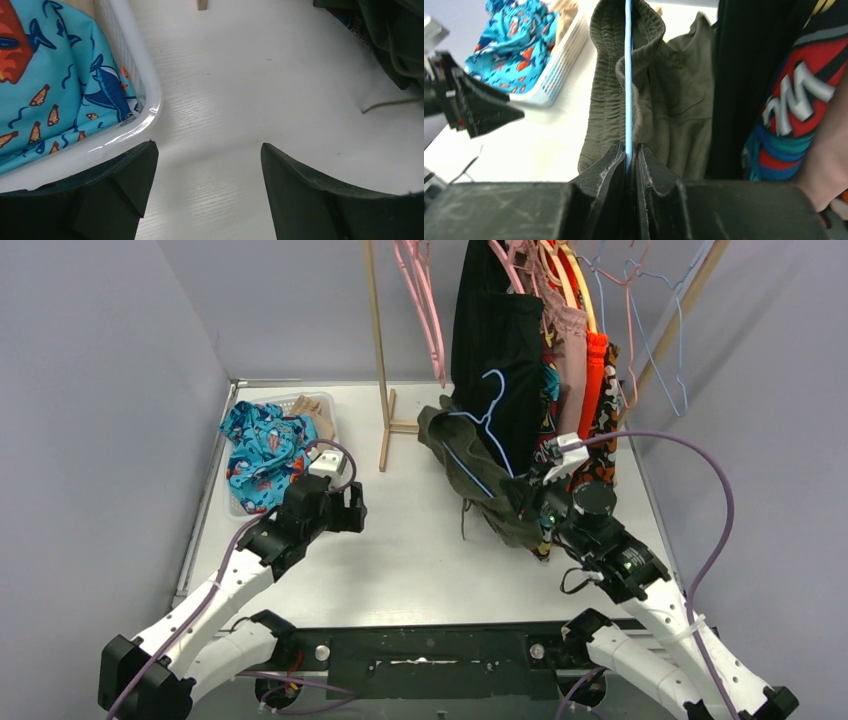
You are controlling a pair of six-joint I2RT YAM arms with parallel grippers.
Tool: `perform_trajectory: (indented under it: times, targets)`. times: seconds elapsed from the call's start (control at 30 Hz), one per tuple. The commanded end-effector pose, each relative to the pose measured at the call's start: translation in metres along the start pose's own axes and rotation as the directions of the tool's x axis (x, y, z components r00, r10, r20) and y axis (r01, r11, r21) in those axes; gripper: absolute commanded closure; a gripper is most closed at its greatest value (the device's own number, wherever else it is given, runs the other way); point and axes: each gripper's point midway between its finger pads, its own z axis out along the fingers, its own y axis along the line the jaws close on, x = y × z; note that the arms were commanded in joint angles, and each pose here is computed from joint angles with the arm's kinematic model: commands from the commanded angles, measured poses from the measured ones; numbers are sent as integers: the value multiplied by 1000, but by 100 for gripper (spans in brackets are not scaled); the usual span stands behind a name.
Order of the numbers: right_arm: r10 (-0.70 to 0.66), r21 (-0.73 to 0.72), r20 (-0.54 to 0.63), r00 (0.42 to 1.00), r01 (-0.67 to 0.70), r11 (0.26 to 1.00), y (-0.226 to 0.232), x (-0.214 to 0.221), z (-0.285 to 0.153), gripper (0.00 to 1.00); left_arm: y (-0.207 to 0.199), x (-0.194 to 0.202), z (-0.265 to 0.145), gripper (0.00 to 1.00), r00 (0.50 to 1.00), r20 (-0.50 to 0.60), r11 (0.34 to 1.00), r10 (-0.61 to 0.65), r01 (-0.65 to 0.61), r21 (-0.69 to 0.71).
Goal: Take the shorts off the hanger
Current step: Pick up the hanger from the clothes rod, then remove the shorts from the hanger.
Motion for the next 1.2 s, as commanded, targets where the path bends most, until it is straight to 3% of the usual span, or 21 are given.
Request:
perform_trajectory:
  times: [0.0,0.3,0.57,0.97,1.17]
  targets:
    - [91,-147,16,996,-88,985,25,11,-15,100,10,-25,-12,24,994,103,996,-47,54,-66]
    - [109,-403,-95,990,-138,905,73,52,-1,100,17,-39,-35,19,973,156,977,-168,185,-104]
    - [58,-486,-160,985,-130,864,94,75,12,100,-32,-62,-49,18,944,153,951,-292,268,157]
    - [48,-500,-216,975,-153,852,105,93,28,100,-102,-99,-74,26,944,190,834,-268,129,536]
    - [35,-525,-238,971,-159,836,120,97,35,100,-119,-111,-66,26,947,196,804,-255,95,587]
